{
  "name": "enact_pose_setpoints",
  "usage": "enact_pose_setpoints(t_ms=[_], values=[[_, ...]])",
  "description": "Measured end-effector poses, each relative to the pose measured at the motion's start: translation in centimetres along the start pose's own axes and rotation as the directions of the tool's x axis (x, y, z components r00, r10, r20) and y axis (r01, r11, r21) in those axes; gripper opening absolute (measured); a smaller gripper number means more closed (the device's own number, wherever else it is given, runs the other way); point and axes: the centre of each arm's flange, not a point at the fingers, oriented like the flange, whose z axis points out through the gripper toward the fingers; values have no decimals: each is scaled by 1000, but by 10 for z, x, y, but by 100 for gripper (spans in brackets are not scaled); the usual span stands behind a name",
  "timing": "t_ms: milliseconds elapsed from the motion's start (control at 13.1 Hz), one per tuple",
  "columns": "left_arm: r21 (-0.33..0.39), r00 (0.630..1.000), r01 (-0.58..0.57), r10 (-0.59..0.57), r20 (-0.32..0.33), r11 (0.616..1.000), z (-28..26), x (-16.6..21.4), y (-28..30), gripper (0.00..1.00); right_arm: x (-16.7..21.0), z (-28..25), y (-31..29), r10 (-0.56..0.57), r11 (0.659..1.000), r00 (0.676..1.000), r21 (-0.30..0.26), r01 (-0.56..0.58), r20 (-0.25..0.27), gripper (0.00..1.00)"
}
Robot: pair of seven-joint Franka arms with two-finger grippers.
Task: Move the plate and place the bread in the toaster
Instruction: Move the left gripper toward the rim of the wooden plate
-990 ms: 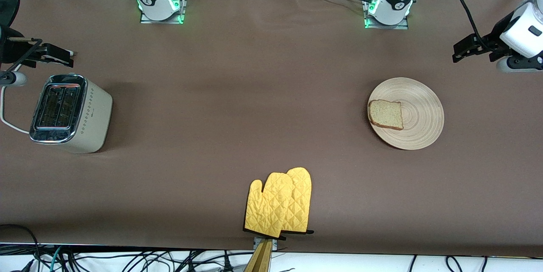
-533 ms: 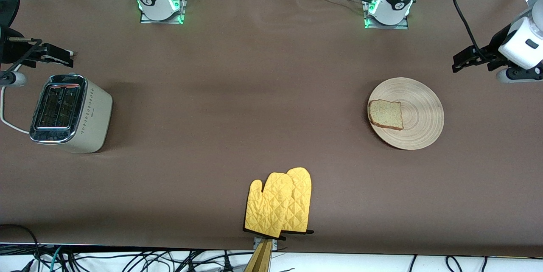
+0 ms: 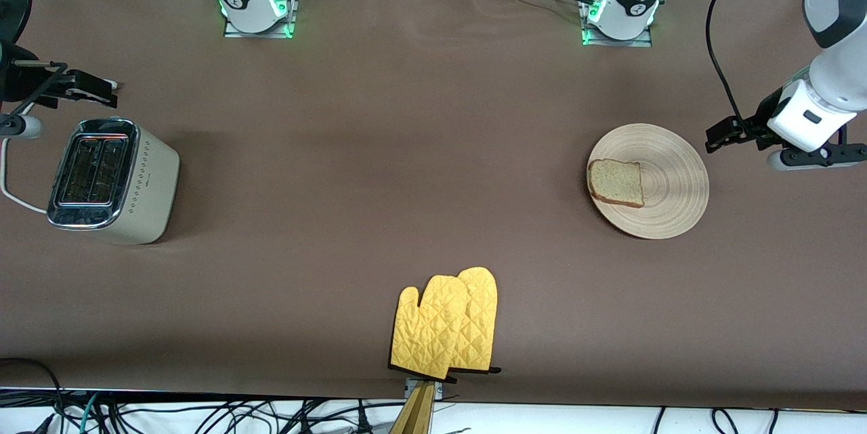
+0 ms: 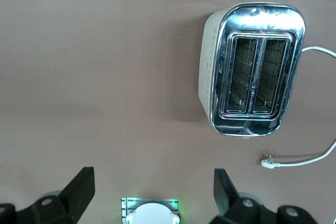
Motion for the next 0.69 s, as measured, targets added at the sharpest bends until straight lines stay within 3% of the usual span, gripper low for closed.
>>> enact_pose_setpoints(t_ms=[457, 686], values=[[-10, 1000, -20, 20, -11, 1000, 35, 10, -54, 100, 0, 0, 0, 0, 1000, 1000, 0, 0, 0, 100], [-92, 999, -38, 37, -17, 995, 73, 17, -82, 100, 0, 0, 0, 0, 1000, 1000, 0, 0, 0, 100]])
